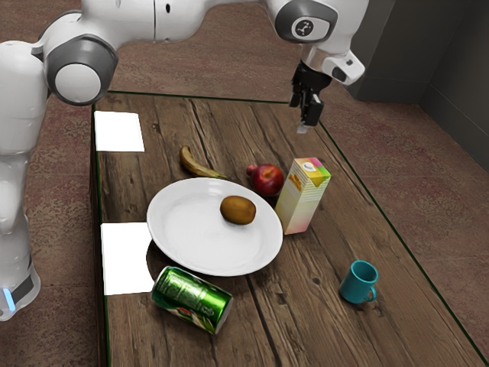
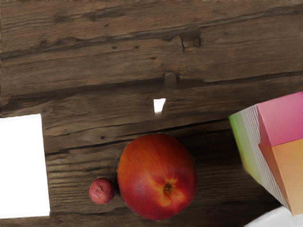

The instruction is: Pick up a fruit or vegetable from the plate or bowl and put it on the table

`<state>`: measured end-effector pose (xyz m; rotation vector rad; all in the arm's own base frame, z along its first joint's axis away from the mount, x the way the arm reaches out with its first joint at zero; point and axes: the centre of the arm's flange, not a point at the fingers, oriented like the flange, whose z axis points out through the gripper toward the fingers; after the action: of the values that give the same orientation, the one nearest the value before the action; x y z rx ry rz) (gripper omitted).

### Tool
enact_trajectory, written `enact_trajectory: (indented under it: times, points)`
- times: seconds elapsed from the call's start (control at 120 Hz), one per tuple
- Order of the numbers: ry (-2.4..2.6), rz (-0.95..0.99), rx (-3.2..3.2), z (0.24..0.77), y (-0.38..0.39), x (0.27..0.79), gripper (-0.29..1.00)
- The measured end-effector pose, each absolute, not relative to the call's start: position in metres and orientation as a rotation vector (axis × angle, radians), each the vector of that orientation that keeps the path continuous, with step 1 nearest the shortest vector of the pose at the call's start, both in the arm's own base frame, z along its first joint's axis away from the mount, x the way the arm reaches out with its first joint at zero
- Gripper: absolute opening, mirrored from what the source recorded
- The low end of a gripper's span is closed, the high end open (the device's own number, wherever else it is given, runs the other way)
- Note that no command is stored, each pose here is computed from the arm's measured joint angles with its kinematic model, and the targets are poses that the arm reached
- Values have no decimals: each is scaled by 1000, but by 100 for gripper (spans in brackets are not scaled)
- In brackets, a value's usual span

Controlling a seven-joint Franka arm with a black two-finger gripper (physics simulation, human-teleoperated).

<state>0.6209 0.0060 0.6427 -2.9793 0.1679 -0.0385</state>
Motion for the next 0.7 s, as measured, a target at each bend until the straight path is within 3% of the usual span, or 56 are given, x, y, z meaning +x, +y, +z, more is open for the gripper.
enact_trajectory:
  times: [0.217,0.517,0.625,0.7]
  points:
    - [237,-53,-2995,639,-32,624,70]
    - [13,166,-3163,572,-32,628,70]
    - [-85,301,-3163,544,-20,579,70]
    - [-179,291,-3169,544,0,553,70]
